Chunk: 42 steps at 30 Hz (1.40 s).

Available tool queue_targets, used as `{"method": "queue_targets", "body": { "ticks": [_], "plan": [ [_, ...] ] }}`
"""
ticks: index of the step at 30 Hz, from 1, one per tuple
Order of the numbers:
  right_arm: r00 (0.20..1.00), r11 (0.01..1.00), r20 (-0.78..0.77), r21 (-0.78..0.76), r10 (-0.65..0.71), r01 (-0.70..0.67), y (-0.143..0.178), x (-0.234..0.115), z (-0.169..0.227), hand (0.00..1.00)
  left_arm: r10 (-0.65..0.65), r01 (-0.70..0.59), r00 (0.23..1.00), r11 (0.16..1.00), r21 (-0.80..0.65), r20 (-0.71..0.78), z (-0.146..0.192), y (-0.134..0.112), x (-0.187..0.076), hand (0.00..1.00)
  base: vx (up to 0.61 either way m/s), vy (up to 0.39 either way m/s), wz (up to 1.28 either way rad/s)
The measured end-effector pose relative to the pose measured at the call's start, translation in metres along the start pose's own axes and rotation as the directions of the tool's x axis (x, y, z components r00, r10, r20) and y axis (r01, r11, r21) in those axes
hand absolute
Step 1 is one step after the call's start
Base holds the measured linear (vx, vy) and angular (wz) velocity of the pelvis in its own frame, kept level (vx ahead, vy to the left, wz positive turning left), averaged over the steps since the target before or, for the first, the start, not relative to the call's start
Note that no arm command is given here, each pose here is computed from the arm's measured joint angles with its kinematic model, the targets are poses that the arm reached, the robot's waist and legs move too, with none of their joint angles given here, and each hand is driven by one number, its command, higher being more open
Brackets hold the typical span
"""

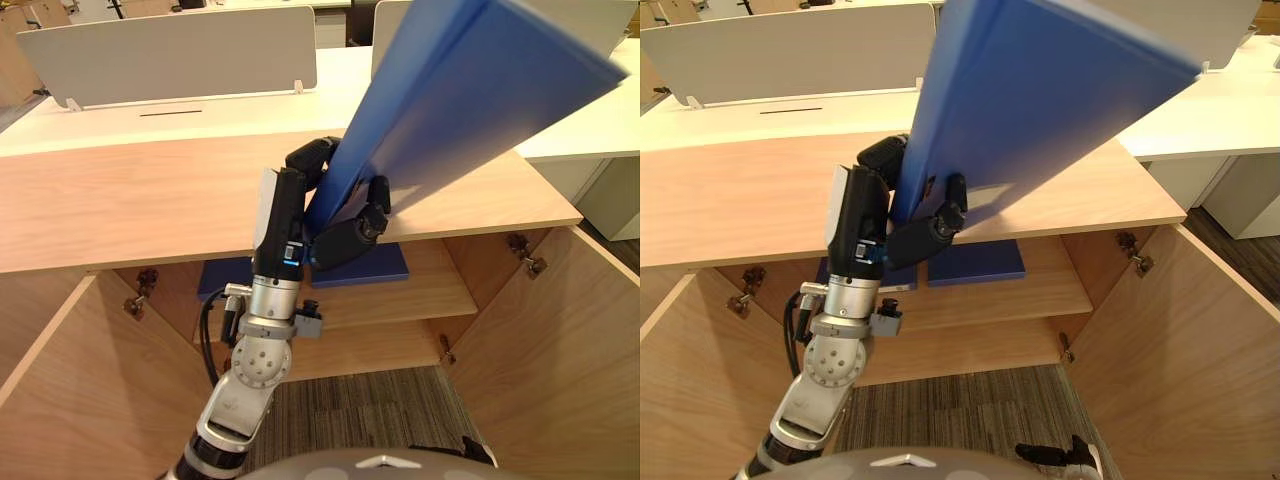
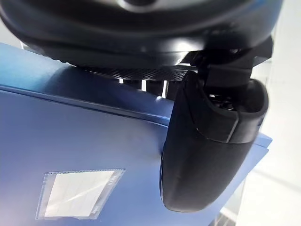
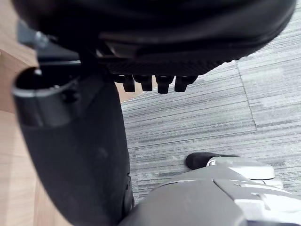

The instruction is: Walk over to the cabinet, pick up the folder, carry it to the office cabinet, place the folder inside the office cabinet, then close the office cabinet door

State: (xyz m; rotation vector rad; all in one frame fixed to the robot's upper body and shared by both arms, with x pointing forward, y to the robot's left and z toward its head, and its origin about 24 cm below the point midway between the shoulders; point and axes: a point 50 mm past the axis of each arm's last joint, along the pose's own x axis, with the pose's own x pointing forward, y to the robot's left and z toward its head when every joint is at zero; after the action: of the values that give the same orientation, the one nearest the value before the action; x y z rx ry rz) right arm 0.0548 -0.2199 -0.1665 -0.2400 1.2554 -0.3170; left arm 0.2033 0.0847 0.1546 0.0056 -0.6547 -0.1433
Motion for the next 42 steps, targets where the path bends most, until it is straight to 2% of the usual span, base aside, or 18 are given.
{"method": "queue_targets", "body": {
  "ticks": [4, 8, 11, 17, 20, 24, 25, 26, 28, 30, 33, 42],
  "plan": [
    [1.000, 1.000, 0.019, -0.005, -0.004, 0.005, 0.001, -0.001, 0.002, 1.00, 0.002, -0.014, 0.999, 0.969, -0.248, -0.050, 0.000, 0.000, 0.000, 0.00, -0.03, -0.002, -0.05],
    [0.999, 0.999, 0.054, 0.032, -0.010, 0.008, 0.002, -0.004, 0.006, 1.00, 0.000, -0.033, 0.997, 0.911, -0.410, -0.081, 0.001, 0.001, -0.003, 0.00, -0.02, 0.001, -0.07],
    [0.994, 0.996, 0.106, 0.091, -0.011, 0.001, 0.004, -0.007, 0.014, 1.00, 0.013, -0.054, 0.995, 0.896, -0.441, -0.097, 0.000, 0.003, -0.005, 0.00, -0.04, 0.000, -0.06],
    [0.932, 0.948, 0.359, 0.308, -0.043, -0.075, 0.014, -0.035, 0.060, 1.00, 0.128, -0.191, 0.977, 0.883, -0.429, -0.173, -0.005, 0.024, -0.021, 0.00, -0.04, -0.003, -0.06],
    [0.858, 0.911, 0.505, 0.391, -0.095, -0.129, 0.007, -0.054, 0.092, 1.00, 0.206, -0.273, 0.956, 0.885, -0.377, -0.209, -0.010, 0.042, -0.030, 0.00, -0.03, 0.005, -0.08],
    [0.693, 0.858, 0.693, 0.465, -0.200, -0.218, -0.013, -0.090, 0.132, 1.00, 0.309, -0.367, 0.924, 0.879, -0.303, -0.224, -0.011, 0.065, -0.039, 0.00, -0.02, 0.007, -0.05],
    [0.671, 0.849, 0.711, 0.474, -0.212, -0.234, -0.016, -0.095, 0.137, 1.00, 0.318, -0.375, 0.921, 0.878, -0.297, -0.223, -0.011, 0.067, -0.039, 0.00, 0.00, 0.000, 0.00],
    [0.605, 0.835, 0.758, 0.482, -0.246, -0.265, -0.025, -0.109, 0.148, 1.00, 0.341, -0.395, 0.914, 0.874, -0.283, -0.221, -0.011, 0.071, -0.041, 0.00, 0.00, 0.000, 0.00],
    [0.537, 0.816, 0.795, 0.492, -0.281, -0.303, -0.033, -0.121, 0.157, 1.00, 0.357, -0.410, 0.906, 0.871, -0.270, -0.226, -0.011, 0.075, -0.043, 0.00, -0.01, 0.021, -0.04],
    [0.438, 0.802, 0.844, 0.480, -0.310, -0.356, -0.042, -0.141, 0.168, 1.00, 0.362, -0.419, 0.902, 0.867, -0.271, -0.236, -0.012, 0.077, -0.047, 0.00, 0.00, 0.014, -0.02],
    [0.335, 0.798, 0.883, 0.450, -0.329, -0.401, -0.049, -0.160, 0.179, 1.00, 0.353, -0.419, 0.902, 0.856, -0.302, -0.250, -0.015, 0.077, -0.048, 0.00, 0.00, 0.000, 0.00],
    [0.032, 0.835, 0.962, 0.252, -0.271, -0.489, -0.048, -0.206, 0.227, 1.00, 0.255, -0.383, 0.906, 0.835, -0.395, -0.337, -0.037, 0.065, -0.056, 0.00, -0.02, 0.003, -0.01]
  ]
}}
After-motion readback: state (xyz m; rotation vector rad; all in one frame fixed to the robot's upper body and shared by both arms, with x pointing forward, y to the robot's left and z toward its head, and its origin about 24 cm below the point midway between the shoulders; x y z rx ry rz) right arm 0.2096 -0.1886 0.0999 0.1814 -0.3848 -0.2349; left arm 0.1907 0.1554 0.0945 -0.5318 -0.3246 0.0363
